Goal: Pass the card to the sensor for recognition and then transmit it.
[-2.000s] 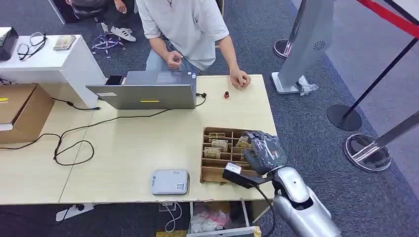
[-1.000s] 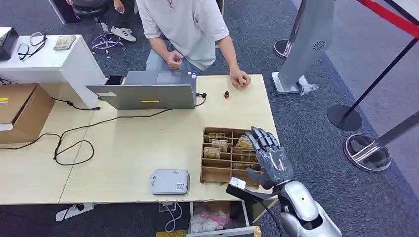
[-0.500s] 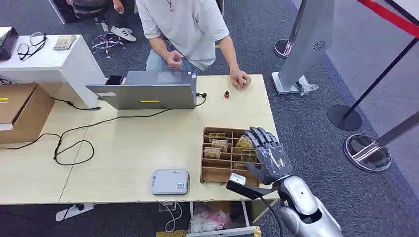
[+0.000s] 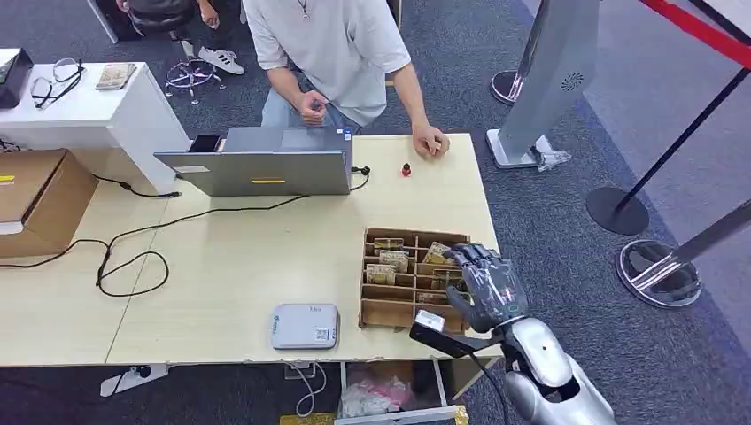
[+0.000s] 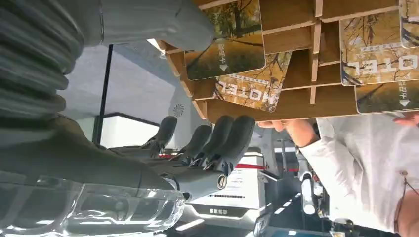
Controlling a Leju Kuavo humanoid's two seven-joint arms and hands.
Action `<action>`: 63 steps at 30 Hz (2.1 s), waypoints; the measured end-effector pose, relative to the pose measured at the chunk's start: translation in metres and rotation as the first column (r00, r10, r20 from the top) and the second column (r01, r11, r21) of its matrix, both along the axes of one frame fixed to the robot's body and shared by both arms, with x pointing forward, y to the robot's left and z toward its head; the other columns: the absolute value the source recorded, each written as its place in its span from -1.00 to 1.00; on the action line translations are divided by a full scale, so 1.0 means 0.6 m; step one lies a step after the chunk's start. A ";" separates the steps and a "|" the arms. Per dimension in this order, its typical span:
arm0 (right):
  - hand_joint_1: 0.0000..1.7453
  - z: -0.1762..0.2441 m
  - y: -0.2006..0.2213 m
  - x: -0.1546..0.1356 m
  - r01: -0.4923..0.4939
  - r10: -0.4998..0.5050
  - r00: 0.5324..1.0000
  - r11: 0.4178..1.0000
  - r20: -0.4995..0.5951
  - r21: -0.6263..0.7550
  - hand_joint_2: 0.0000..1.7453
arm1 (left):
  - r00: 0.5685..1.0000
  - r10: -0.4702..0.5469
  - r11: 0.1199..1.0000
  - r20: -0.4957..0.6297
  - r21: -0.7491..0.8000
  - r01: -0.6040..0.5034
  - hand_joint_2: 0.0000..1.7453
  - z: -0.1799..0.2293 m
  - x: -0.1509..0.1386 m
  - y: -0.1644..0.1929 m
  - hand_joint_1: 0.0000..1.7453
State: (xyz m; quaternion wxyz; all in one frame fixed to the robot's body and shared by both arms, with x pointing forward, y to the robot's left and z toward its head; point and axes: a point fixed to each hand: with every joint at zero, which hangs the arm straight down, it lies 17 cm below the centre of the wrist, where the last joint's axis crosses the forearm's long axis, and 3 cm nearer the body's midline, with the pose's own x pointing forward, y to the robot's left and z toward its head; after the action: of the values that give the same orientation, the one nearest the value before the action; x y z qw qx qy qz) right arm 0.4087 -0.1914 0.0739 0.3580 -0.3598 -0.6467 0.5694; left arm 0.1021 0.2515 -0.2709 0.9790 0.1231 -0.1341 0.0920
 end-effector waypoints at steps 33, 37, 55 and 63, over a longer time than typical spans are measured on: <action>-0.06 -0.028 -0.006 0.005 0.006 -0.008 0.999 0.999 -0.048 -0.033 1.00 | 1.000 0.008 1.000 0.001 -0.002 -0.008 -1.00 0.000 0.000 0.000 -1.00; 0.00 -0.030 -0.006 0.007 0.006 -0.007 0.999 0.999 -0.050 -0.037 1.00 | 1.000 0.008 1.000 0.000 -0.001 -0.008 -1.00 0.000 -0.001 0.000 -1.00; 0.96 -0.033 -0.004 0.009 -0.003 0.000 0.998 0.999 -0.056 -0.040 1.00 | 1.000 0.007 1.000 -0.001 -0.001 -0.007 -1.00 0.000 -0.001 0.000 -1.00; 1.00 -0.021 -0.003 0.012 -0.003 0.002 1.000 0.999 -0.031 -0.032 1.00 | 1.000 0.003 1.000 -0.001 -0.001 -0.003 -1.00 0.000 -0.001 0.000 -1.00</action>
State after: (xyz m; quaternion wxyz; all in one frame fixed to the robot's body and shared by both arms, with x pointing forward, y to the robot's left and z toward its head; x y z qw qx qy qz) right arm 0.4157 -0.1929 0.0610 0.3616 -0.3558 -0.6324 0.5854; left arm 0.1015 0.2513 -0.2710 0.9789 0.1231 -0.1333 0.0935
